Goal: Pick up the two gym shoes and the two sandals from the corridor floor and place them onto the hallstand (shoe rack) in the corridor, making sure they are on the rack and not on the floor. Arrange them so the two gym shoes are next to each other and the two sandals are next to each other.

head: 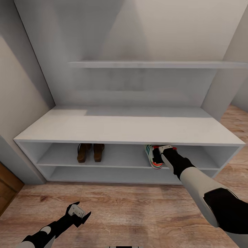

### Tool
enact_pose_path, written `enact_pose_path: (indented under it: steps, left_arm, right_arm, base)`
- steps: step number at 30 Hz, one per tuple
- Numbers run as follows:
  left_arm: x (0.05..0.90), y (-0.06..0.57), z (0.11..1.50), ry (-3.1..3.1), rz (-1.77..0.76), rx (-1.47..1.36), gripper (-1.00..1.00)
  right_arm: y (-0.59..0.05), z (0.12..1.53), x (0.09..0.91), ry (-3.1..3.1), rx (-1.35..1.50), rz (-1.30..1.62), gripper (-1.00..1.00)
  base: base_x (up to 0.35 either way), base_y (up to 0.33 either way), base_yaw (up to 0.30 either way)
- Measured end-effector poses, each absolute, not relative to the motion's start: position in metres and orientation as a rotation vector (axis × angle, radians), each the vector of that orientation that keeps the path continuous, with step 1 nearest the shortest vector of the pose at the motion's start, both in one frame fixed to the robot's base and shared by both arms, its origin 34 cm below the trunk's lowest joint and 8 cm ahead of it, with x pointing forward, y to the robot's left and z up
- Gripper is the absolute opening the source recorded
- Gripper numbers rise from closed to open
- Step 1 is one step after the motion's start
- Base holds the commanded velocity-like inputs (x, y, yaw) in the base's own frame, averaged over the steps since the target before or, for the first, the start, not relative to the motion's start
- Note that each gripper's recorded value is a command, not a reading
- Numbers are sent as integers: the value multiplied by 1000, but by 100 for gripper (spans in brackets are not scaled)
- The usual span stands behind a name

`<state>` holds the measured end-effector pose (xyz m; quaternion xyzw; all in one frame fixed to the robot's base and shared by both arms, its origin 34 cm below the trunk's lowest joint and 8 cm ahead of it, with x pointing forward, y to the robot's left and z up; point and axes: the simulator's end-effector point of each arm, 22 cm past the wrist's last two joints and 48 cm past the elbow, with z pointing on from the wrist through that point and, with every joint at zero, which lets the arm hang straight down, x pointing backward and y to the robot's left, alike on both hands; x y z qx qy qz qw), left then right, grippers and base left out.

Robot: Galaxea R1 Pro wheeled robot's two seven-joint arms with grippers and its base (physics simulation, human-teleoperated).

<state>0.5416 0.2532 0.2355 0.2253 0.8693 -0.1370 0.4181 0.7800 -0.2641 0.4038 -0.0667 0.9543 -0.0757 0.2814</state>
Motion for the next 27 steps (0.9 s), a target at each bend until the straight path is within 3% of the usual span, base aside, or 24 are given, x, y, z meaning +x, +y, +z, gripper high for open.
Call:
enact_pose_path:
  steps: [27]
  left_arm:
    - [541,253,235,2181,-344,565,100]
  right_arm:
    - [-264,404,780,2556,-179,-203,-100]
  base:
    - [0,0,0]
